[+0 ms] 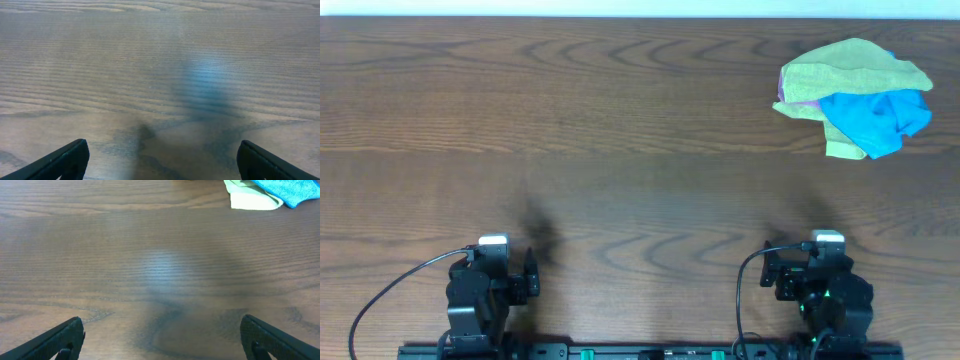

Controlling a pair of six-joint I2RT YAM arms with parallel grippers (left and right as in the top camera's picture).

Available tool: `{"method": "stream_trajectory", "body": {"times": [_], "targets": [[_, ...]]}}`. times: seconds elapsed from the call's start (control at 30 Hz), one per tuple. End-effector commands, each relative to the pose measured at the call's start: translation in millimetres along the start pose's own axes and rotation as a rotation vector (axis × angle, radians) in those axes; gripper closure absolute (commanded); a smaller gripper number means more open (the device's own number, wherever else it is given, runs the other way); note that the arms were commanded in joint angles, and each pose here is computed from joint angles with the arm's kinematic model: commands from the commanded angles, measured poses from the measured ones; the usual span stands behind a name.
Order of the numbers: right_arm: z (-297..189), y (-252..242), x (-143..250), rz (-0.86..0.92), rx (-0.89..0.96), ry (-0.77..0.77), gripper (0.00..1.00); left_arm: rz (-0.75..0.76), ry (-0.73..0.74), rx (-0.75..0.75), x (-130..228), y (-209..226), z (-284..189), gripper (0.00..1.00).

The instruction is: Fold the cloth

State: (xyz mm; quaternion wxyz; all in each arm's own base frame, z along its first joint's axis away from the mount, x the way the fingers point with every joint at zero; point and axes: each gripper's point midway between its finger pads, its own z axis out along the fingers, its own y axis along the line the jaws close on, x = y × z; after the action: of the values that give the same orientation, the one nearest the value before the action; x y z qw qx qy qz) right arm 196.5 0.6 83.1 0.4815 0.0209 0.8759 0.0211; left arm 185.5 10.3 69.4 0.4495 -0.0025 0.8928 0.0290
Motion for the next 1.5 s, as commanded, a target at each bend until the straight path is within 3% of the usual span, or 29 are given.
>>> {"method": "stream_trajectory", "body": {"times": [0.0,0.67,0.87,1.13,1.47], "targets": [[1.4,-2.1,3.4,0.004,0.009,0.004,0.01,0.0,0.02,-0.002,7.5,-0.1,2.6,0.05],[1.4,-2.2,2.9,0.003,0.009,0.002,0.01,0.0,0.02,-0.002,7.5,-0.1,2.6,0.05],[0.5,-1.6,-12.9,0.03,0.007,-0.047,0.01,0.0,0.02,-0.002,7.5,-0.1,2.6,0.05],[-14.4,-8.5,-68.5,0.149,0.047,0.029,0.01,0.0,0.02,-0.002,7.5,-0.1,2.6,0.05],[-4.3,-28.0,-193.7,0.248,0.114,0.142,0.01,0.0,0.02,-0.002,7.5,-0.1,2.6,0.05]]}}
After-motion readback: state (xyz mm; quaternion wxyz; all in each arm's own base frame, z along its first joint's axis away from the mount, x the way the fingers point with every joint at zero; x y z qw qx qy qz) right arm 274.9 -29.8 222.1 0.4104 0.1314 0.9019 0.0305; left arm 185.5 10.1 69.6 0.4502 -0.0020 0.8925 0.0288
